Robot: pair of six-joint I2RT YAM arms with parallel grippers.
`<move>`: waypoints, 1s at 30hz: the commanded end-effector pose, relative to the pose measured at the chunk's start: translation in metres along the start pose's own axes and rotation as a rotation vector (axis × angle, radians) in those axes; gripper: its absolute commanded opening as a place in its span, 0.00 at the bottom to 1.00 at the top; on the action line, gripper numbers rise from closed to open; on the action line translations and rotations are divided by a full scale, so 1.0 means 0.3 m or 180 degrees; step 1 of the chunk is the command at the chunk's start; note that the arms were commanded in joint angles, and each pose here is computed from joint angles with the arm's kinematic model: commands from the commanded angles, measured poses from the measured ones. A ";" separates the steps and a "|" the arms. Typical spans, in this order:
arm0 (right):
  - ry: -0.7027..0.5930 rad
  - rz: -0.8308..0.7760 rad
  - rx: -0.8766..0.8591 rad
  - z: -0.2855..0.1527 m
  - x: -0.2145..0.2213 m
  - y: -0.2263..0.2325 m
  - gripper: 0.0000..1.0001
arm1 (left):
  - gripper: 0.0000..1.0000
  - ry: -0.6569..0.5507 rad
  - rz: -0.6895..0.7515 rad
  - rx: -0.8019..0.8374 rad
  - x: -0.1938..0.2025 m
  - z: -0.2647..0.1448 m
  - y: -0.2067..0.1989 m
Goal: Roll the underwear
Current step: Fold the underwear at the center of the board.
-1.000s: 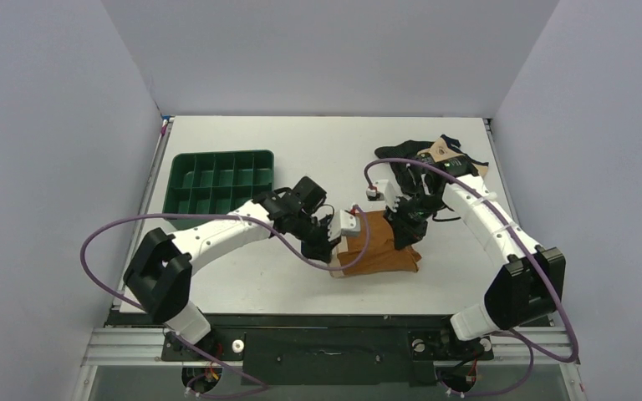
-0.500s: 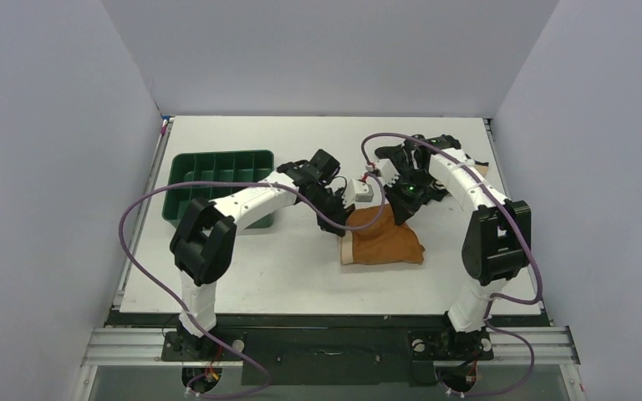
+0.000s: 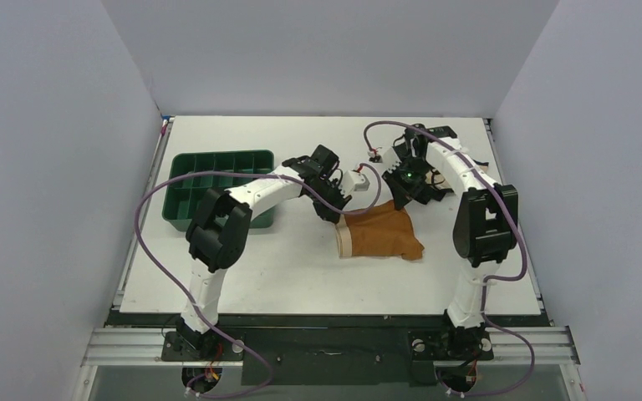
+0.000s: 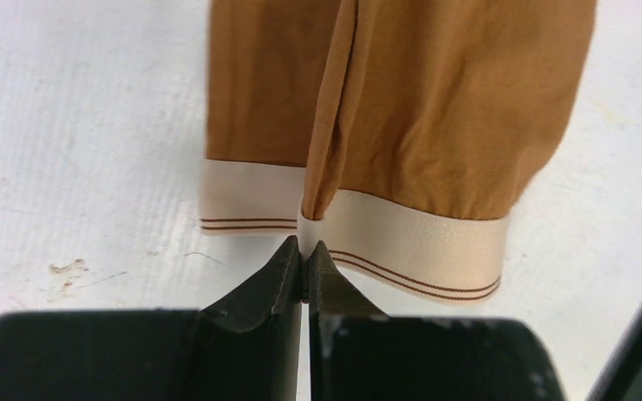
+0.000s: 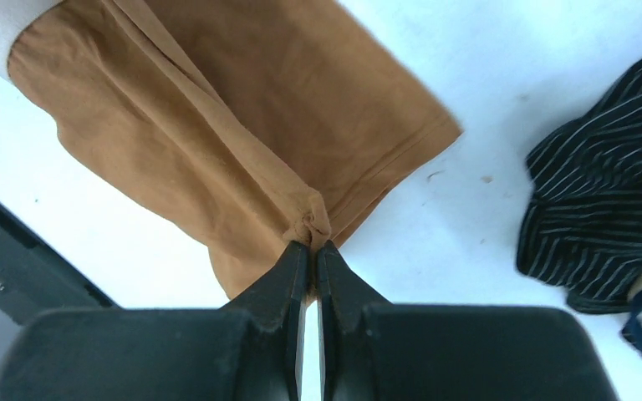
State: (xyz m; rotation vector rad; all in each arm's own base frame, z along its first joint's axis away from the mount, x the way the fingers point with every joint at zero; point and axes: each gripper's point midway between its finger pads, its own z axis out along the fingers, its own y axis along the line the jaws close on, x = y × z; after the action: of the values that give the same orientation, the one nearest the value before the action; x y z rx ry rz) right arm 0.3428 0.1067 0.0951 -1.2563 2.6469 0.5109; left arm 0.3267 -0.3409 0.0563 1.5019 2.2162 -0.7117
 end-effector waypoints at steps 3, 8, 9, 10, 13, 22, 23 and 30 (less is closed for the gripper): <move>-0.0008 -0.0036 0.0300 0.014 -0.071 -0.128 0.00 | 0.00 -0.0137 -0.0059 -0.0531 -0.059 -0.002 0.141; 0.0115 -0.0013 0.0346 0.065 -0.069 -0.181 0.01 | 0.00 -0.0068 -0.0107 -0.0684 -0.041 0.023 0.183; 0.0113 -0.0006 0.0371 0.071 -0.071 -0.189 0.04 | 0.00 -0.0063 -0.0114 -0.0727 -0.041 0.023 0.192; 0.0137 0.0003 0.0393 0.079 -0.067 -0.197 0.05 | 0.00 -0.0055 -0.0129 -0.0748 -0.038 0.027 0.197; 0.0133 0.0020 0.0457 0.093 -0.074 -0.215 0.11 | 0.00 -0.0054 -0.0142 -0.0849 -0.040 0.031 0.218; -0.0010 0.0128 0.0699 0.031 -0.088 -0.212 0.42 | 0.63 -0.0193 -0.0282 -0.0997 -0.071 -0.005 0.225; -0.0049 0.0135 0.0717 0.018 -0.093 -0.206 0.44 | 0.69 -0.0214 -0.0288 -0.1002 -0.075 -0.012 0.224; -0.0297 0.0198 0.0740 -0.061 -0.048 -0.098 0.47 | 0.98 -0.0515 -0.0325 -0.1152 -0.129 -0.118 0.206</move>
State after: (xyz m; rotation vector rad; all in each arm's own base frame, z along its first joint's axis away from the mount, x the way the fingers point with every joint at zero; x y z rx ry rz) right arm 0.3826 0.0915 0.0680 -1.1401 2.6888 0.2797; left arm 0.3824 -0.3266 0.0325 1.2432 2.3038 -0.4031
